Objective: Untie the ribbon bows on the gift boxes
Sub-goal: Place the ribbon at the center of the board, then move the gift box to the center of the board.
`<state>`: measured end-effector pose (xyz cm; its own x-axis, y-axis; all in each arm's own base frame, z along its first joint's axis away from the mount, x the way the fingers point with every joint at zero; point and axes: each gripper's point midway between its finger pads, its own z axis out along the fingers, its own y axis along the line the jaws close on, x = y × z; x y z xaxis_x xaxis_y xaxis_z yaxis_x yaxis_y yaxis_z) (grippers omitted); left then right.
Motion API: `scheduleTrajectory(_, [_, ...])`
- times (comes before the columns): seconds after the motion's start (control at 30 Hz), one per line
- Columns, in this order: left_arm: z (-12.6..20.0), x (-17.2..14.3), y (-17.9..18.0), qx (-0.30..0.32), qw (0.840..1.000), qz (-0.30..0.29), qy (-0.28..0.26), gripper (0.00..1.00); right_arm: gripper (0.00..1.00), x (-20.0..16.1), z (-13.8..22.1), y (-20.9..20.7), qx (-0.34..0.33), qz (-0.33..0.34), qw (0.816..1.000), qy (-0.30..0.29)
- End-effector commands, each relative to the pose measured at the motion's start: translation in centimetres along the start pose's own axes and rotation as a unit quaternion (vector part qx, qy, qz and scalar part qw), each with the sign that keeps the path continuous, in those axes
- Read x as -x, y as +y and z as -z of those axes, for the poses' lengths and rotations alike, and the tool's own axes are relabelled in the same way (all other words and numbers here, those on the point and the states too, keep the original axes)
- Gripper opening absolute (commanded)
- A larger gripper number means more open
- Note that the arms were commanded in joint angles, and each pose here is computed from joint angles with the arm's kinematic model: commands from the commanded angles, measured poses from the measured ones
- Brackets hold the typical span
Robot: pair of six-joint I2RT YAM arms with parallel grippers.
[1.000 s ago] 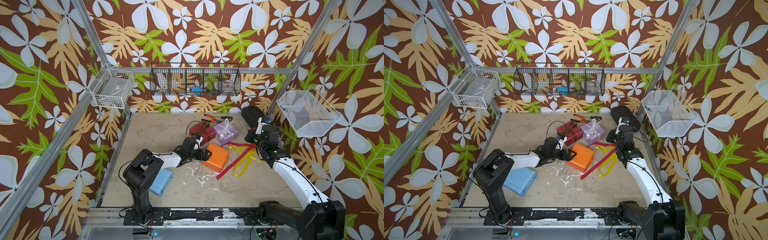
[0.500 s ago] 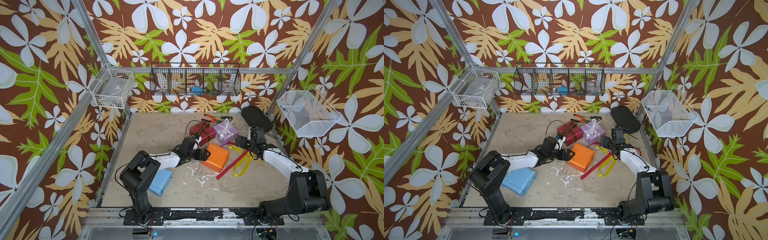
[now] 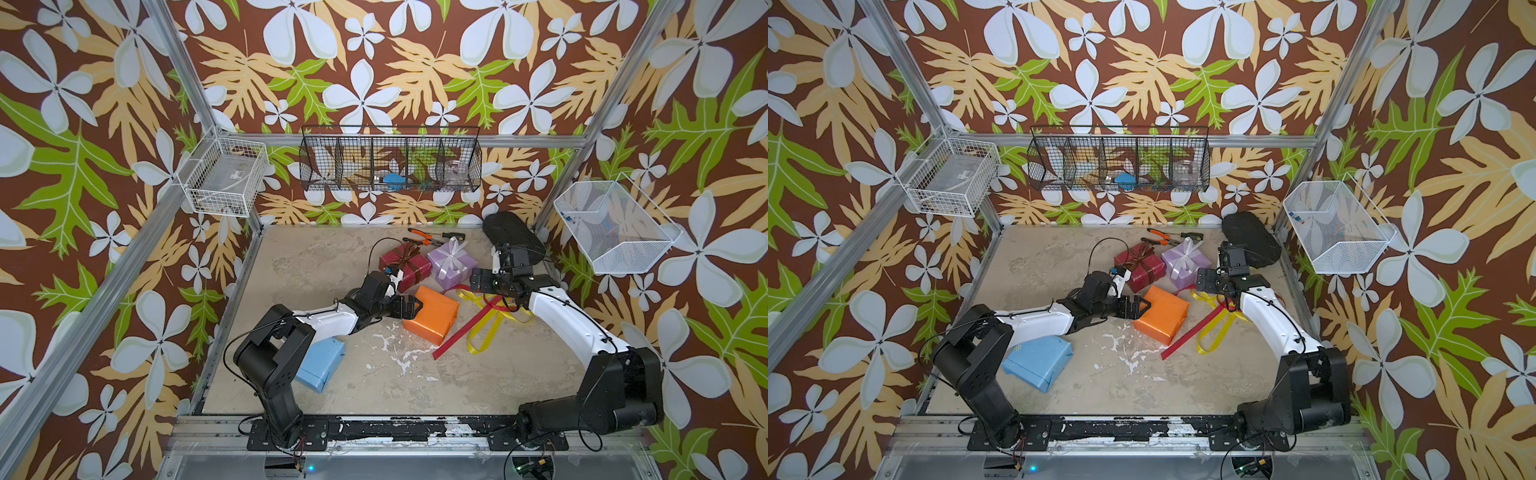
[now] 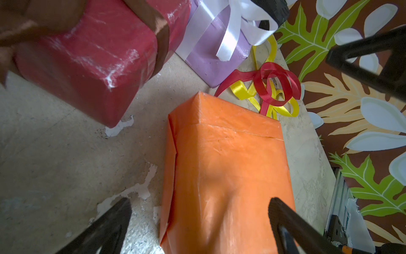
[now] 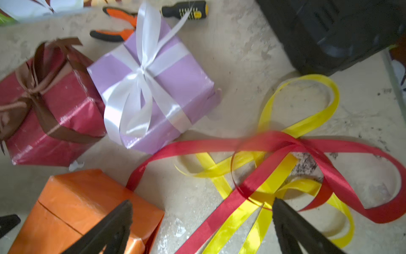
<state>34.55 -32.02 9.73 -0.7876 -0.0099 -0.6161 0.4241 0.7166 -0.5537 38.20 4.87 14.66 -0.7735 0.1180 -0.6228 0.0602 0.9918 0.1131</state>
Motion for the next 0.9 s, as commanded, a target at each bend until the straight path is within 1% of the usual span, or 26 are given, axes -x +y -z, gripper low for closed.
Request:
scheduleTrajectory(0.0, [0.1, 0.3, 0.1, -0.001, 1.000, 0.009, -0.009, 1.00, 1.00, -1.5, 0.0, 1.3, 0.042, 0.004, 0.999, 0.010])
scheduleTrajectory(0.1, [0.5, 0.2, 0.2, -0.005, 1.000, 0.014, -0.011, 1.00, 1.00, -2.7, 0.2, 3.9, 0.128, -0.007, 0.992, 0.007])
scheduleTrajectory(0.13, [0.7, 0.2, 0.0, -0.010, 1.000, 0.017, -0.013, 1.00, 1.00, -3.3, 0.4, 5.1, 0.169, -0.011, 0.985, 0.008])
scheduleTrajectory(0.2, [1.2, 0.3, -0.1, -0.016, 0.999, 0.022, -0.017, 1.00, 0.95, -4.6, 0.8, 7.5, 0.248, -0.026, 0.968, 0.014])
scheduleTrajectory(0.23, [1.6, 0.4, -0.2, -0.019, 0.999, 0.027, -0.021, 1.00, 0.92, -5.3, 1.2, 8.9, 0.291, -0.033, 0.956, 0.019])
scheduleTrajectory(0.27, [2.1, 0.7, -0.2, -0.022, 0.999, 0.032, -0.025, 1.00, 0.89, -6.3, 1.3, 10.0, 0.321, -0.040, 0.946, 0.030])
scheduleTrajectory(0.3, [2.6, 0.9, -0.2, -0.023, 0.999, 0.035, -0.031, 1.00, 0.88, -7.0, 1.4, 10.8, 0.338, -0.042, 0.940, 0.037])
scheduleTrajectory(0.47, [6.2, 3.0, 0.6, -0.022, 0.995, 0.061, -0.075, 1.00, 0.84, -9.7, 1.6, 13.9, 0.376, -0.026, 0.925, 0.053])
scheduleTrajectory(0.6, [8.5, 4.0, 1.8, -0.023, 0.991, 0.084, -0.101, 1.00, 0.75, -10.2, 1.8, 15.9, 0.408, -0.033, 0.910, 0.060])
scheduleTrajectory(0.67, [9.3, 4.1, 2.5, -0.013, 0.990, 0.086, -0.110, 1.00, 0.70, -10.4, 1.9, 17.2, 0.420, -0.026, 0.905, 0.065])
scheduleTrajectory(0.87, [10.4, 4.0, 3.5, 0.006, 0.989, 0.087, -0.120, 1.00, 0.66, -10.9, 1.8, 22.0, 0.443, 0.005, 0.892, 0.085])
